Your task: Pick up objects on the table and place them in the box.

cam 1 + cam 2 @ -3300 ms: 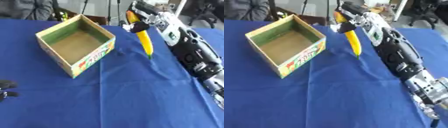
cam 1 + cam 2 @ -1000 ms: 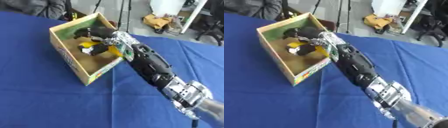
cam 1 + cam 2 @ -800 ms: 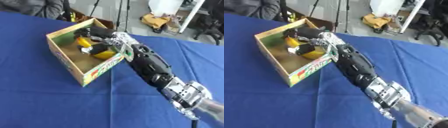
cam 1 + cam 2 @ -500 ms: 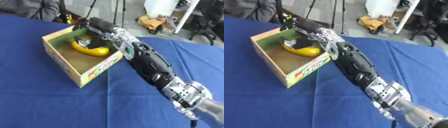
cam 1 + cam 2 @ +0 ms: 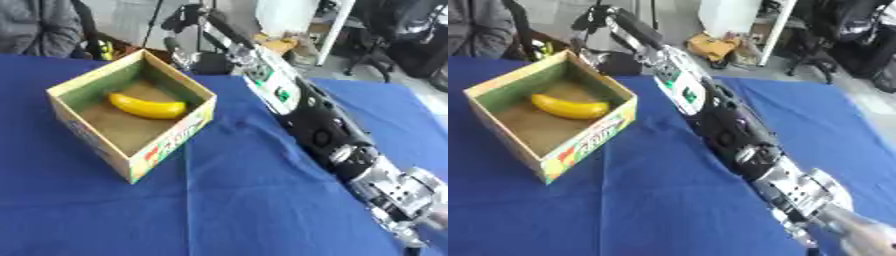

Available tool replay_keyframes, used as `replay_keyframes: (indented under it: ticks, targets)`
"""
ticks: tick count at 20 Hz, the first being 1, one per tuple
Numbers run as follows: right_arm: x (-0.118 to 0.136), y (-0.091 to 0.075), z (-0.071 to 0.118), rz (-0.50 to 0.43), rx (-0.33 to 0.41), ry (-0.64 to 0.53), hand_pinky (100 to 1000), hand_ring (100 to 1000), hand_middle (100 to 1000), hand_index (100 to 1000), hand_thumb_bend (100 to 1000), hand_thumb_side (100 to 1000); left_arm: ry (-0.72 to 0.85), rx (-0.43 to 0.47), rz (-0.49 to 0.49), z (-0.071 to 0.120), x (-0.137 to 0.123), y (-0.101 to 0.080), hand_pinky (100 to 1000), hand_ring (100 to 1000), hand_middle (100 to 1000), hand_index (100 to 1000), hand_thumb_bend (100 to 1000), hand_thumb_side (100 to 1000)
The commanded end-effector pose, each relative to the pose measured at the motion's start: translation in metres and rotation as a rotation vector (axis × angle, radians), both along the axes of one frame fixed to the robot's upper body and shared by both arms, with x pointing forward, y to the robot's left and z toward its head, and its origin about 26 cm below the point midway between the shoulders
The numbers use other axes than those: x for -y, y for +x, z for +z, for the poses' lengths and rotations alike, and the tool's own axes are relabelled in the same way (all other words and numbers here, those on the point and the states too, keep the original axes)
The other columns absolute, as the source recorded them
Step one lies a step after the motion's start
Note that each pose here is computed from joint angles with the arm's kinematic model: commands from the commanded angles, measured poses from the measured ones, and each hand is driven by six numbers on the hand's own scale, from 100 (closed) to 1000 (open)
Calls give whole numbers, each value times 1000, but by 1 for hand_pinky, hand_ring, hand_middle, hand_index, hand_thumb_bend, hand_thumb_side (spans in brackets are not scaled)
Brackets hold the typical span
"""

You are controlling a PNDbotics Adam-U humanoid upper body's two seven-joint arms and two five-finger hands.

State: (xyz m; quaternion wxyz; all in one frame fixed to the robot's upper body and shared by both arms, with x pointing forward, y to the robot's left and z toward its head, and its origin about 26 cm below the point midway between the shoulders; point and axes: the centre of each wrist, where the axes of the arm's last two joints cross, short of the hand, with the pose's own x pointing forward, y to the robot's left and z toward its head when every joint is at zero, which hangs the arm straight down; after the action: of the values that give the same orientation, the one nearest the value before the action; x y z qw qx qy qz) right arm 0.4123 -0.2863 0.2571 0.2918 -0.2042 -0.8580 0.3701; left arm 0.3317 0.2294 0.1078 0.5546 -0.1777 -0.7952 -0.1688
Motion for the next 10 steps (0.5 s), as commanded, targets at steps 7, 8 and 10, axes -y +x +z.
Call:
replay_keyframes:
  ticks: [7, 8, 10]
  targets:
    - [17, -85, -45, 144, -263, 534, 729, 617, 597, 712, 100, 821, -17, -4, 191, -5, -36, -6, 613, 729, 614, 610, 191, 1000]
    - [18, -93, -59, 133, -280, 581, 727, 613, 591, 708, 100, 826, -19, -3, 213, -5, -40, -7, 612, 730, 615, 614, 189, 1000]
    - [18, -105, -79, 103, -304, 649, 725, 612, 589, 705, 100, 833, -20, -5, 242, -7, -45, -8, 613, 732, 616, 616, 188, 1000]
